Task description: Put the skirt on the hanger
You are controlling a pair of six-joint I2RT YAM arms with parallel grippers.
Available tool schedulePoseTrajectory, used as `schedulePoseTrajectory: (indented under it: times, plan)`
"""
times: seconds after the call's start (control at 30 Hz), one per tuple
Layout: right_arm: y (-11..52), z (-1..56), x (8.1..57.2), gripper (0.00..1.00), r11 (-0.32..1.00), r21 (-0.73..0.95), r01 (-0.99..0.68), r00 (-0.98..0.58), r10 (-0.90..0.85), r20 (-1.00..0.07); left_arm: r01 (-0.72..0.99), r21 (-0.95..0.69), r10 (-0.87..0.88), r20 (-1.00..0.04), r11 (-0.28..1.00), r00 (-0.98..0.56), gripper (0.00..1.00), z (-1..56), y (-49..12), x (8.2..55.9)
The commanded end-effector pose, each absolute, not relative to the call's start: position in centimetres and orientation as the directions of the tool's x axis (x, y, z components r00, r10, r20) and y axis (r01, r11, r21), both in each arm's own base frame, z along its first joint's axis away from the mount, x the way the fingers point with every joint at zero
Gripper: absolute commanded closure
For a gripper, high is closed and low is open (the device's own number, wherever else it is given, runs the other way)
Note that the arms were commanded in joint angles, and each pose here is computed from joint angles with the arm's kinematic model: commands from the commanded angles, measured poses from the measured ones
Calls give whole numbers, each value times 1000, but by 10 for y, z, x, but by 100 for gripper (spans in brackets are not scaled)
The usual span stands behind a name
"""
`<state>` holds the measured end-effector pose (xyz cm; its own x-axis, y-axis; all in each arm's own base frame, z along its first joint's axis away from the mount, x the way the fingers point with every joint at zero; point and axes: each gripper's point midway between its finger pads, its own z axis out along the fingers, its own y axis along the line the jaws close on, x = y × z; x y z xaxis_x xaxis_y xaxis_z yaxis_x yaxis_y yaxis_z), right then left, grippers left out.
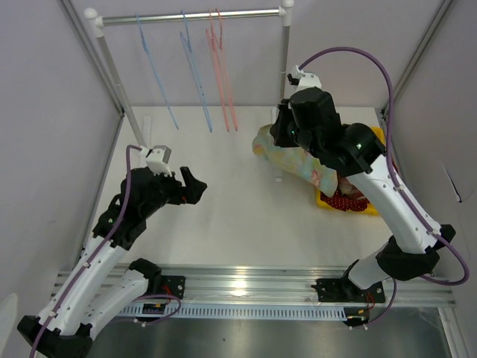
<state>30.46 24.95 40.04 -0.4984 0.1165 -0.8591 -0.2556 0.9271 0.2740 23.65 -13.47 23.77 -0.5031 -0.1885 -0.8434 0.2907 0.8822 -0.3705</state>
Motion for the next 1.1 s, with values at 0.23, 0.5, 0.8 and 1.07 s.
schedulePoseTrajectory:
  times: [0.23,0.5,0.8,1.07]
  plan:
    - [260,461,261,100,872,322,-369,-423,151,-893,333,-517,-306,-799,789,-517,1,231,-164,249]
    - [249,467,258,100,884,308,-352,-409,151,-900,292,-593,-367,-741,750,-563,1,192,-181,259]
    - [244,465,258,100,894,289,-342,-405,137,-904,240,-564,-327,-720,790,-612,2,152,-189,256]
    - [241,477,262,100,900,276,-337,-375,141,-916,294,-565,-268,-706,771,-655,17,123,-213,241]
